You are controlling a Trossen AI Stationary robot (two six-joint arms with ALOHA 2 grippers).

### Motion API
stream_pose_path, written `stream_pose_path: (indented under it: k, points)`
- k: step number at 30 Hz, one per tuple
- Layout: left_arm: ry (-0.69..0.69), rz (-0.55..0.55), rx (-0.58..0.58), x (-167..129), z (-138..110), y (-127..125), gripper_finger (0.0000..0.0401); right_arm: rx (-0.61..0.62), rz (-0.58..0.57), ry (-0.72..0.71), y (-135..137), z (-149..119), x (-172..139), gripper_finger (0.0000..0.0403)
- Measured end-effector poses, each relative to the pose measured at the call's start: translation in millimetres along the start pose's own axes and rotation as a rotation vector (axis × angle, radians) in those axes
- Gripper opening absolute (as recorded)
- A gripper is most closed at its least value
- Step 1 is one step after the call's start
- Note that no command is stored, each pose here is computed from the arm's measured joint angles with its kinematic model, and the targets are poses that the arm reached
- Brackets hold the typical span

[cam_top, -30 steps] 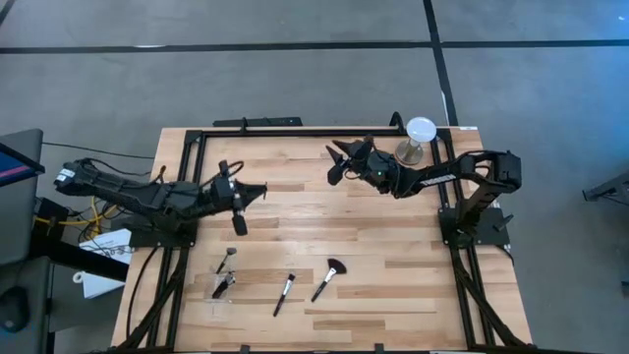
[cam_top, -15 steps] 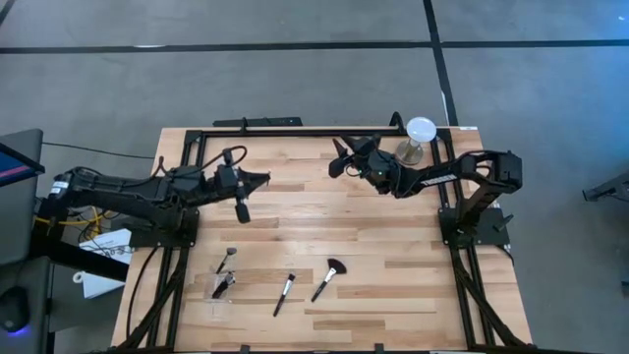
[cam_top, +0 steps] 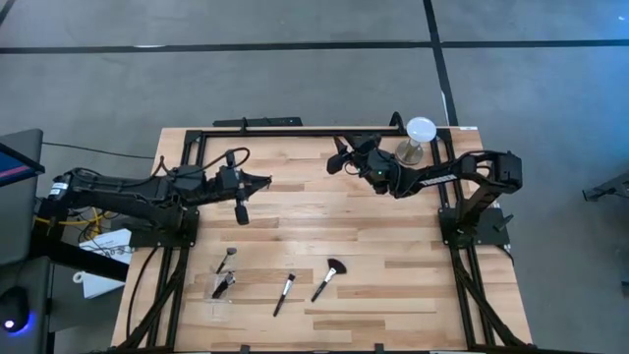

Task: Put items in baskets/containers
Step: Put the eyeshadow brush into the transparent organizer

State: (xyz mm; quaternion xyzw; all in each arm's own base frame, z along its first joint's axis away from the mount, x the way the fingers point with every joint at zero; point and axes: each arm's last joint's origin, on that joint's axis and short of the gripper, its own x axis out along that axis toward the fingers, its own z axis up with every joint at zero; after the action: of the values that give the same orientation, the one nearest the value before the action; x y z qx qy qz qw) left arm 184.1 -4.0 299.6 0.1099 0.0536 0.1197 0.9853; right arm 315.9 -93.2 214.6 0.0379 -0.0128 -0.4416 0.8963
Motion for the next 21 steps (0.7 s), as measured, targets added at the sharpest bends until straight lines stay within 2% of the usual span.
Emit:
stream_pose_path:
  k: [5,8,12,14,18,21]
  points:
    - [0.045,0.078,0.009,-7,-2,4,0.0013,-0.033,0.017,-0.018,6,7,0,0.0118]
    - [0.055,0.121,-0.012,-16,-1,9,0.0012,-0.103,0.035,-0.034,13,12,-1,0.0118]
    - [0.049,0.117,-0.074,-31,0,13,0.0012,-0.219,0.061,-0.056,24,19,-5,0.0118]
    - [0.051,0.089,-0.092,-37,0,12,0.0012,-0.271,0.075,-0.061,28,19,-8,0.0118]
    - [0.086,-0.078,-0.091,-48,-10,0,0.0012,-0.329,0.119,-0.039,36,15,-15,0.0118]
    - [0.089,-0.188,-0.114,-53,-18,-11,0.0011,-0.41,0.23,0.02,44,6,-21,0.0118]
